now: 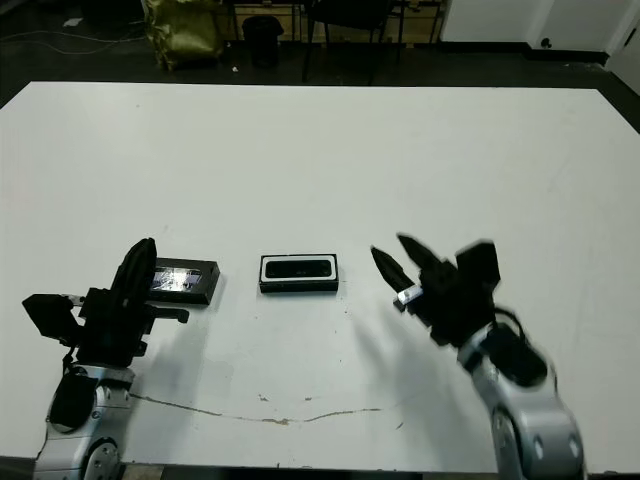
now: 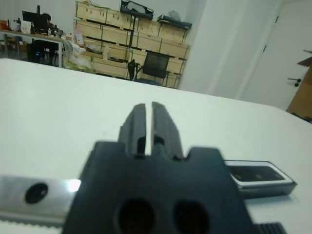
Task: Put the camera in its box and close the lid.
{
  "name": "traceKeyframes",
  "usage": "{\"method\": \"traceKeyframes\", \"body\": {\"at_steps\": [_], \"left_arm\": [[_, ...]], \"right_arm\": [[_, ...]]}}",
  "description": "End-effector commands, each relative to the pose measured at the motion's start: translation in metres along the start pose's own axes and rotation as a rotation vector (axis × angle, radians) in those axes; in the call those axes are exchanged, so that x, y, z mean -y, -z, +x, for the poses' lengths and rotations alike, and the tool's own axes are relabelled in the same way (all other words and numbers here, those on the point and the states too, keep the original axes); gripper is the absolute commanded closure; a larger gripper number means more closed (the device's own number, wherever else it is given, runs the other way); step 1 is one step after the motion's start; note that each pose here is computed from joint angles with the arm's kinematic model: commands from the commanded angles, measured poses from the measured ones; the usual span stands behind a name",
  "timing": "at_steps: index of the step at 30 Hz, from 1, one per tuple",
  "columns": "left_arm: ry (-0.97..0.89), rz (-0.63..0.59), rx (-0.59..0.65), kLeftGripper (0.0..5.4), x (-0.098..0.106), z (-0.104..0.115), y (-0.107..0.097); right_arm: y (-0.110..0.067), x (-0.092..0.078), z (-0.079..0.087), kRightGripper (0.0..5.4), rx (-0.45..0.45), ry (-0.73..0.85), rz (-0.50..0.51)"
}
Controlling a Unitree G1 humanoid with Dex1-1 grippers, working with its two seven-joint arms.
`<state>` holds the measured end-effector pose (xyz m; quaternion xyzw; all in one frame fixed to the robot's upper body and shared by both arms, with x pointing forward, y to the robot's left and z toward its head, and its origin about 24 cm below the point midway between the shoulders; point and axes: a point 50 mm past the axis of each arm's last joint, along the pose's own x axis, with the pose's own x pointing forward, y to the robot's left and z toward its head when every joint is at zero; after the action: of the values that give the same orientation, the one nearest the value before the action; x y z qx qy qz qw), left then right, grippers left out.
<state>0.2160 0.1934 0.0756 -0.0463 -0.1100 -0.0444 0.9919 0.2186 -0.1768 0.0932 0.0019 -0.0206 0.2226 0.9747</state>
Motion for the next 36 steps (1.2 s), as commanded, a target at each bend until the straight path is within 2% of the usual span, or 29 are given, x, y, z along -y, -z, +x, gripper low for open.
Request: {"method": "traceKeyframes", "body": {"at_steps": [1,9,15,20,24,29,36], "left_arm": [[0.014,0.084,-0.002,5.4,-0.017,0.005,-0.01],[0.11,0.341,0.07,5.4,-0.048,0.022,-0.044],[0.329,0.427,-0.062,5.4,-0.059,0.034,-0.069],[0.572,0.491,-0.279,5.4,-0.051,0.044,-0.098],[0.792,0.654,-0.391,5.4,-0.034,0.058,-0.114],[0.967,0.778,-0.53,5.4,-0.017,0.073,-0.109],[1.134,0.85,-0.657,5.4,0.009,0.085,-0.093]], "right_arm": [[0.011,0.005,-0.005,5.38,0.014,0.011,0.033],[0.014,0.003,-0.007,5.38,0.006,0.034,-0.004],[0.012,0.001,-0.008,5.38,0.009,0.037,-0.006],[0.012,0.007,-0.007,5.38,0.027,0.019,0.006],[0.013,0.011,-0.008,5.38,0.055,0.009,0.011],[0.015,0.015,-0.01,5.38,0.07,-0.008,0.026],[0.015,0.015,-0.012,5.38,0.061,-0.02,0.058]]}}
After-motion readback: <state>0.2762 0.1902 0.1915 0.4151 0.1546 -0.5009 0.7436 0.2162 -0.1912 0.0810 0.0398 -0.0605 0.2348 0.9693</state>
